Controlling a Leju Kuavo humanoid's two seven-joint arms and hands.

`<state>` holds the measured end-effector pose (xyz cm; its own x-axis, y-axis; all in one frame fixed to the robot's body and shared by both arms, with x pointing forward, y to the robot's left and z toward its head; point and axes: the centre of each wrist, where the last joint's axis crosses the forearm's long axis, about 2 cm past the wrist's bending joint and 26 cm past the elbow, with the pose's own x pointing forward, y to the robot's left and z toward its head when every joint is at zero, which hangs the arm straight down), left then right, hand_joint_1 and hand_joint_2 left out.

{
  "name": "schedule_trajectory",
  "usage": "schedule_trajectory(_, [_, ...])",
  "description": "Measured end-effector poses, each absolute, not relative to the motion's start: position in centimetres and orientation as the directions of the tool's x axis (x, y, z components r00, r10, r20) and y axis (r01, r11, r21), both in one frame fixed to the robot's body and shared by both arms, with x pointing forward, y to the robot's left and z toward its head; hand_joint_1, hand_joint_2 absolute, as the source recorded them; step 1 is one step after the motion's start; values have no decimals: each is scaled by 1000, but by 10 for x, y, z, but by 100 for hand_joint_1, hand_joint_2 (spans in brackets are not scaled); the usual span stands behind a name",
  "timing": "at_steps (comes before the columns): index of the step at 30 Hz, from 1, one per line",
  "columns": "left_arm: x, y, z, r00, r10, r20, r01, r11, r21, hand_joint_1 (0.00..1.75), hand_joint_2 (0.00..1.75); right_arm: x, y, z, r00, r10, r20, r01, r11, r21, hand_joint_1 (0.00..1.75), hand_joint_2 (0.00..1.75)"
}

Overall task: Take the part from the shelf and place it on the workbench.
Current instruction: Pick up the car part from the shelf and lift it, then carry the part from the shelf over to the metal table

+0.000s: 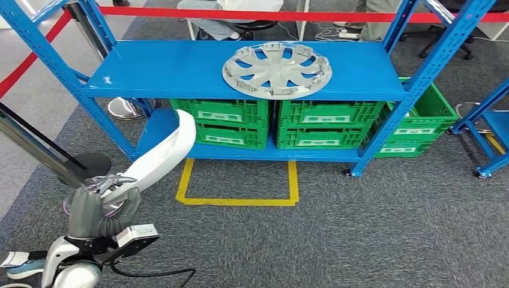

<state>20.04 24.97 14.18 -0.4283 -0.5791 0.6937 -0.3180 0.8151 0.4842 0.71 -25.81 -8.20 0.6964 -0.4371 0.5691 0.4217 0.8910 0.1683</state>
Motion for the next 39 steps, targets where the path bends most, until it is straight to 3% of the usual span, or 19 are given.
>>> schedule_trajectory(17, [205, 245, 139, -440, -529, 725, -305, 848, 434, 175, 175, -2, -262, -74, 694, -478, 538, 508, 855, 104, 0, 0])
schedule_trajectory(39, [199, 233, 129, -407, -504, 761, -254, 863, 436, 175, 175, -6, -260, -62, 732, -427, 531, 455, 886, 85, 0, 0])
